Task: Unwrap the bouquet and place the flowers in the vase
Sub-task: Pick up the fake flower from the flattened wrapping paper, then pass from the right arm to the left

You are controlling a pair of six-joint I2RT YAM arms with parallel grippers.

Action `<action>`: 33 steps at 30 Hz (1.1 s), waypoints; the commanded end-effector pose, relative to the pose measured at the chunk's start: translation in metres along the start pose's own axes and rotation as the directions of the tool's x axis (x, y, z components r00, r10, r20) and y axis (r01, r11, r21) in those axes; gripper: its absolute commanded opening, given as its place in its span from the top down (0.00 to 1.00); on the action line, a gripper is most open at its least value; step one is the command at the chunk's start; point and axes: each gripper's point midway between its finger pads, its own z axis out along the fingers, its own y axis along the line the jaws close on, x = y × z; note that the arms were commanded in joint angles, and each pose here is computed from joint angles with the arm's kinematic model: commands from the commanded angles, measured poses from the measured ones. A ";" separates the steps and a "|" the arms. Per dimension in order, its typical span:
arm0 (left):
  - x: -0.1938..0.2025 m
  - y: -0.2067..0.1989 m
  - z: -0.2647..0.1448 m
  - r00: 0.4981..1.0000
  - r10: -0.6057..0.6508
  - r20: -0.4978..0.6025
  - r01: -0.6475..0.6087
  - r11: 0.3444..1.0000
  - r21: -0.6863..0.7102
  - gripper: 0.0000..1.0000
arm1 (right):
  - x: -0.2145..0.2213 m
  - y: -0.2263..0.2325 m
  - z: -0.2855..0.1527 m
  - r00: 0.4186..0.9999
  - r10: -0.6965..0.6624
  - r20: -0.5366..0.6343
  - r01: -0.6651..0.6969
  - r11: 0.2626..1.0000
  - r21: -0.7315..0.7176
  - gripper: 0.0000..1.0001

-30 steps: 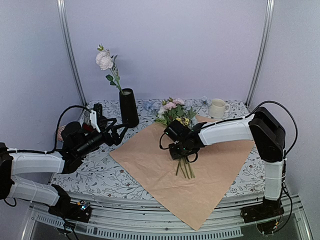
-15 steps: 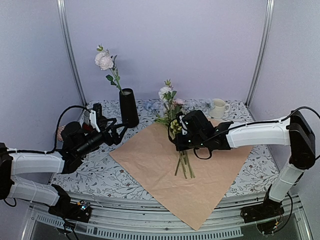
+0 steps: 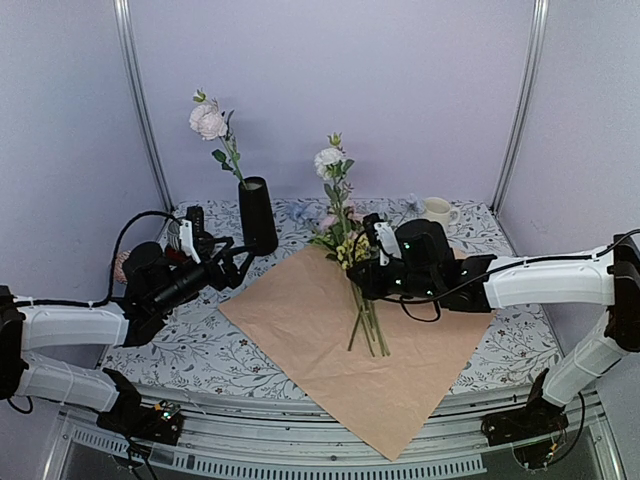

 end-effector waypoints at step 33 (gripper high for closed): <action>-0.031 -0.146 0.042 0.980 -0.178 -0.094 0.201 0.834 0.514 0.54 | -0.014 0.122 -0.053 0.959 -0.192 0.209 0.270 0.844 -0.462 0.95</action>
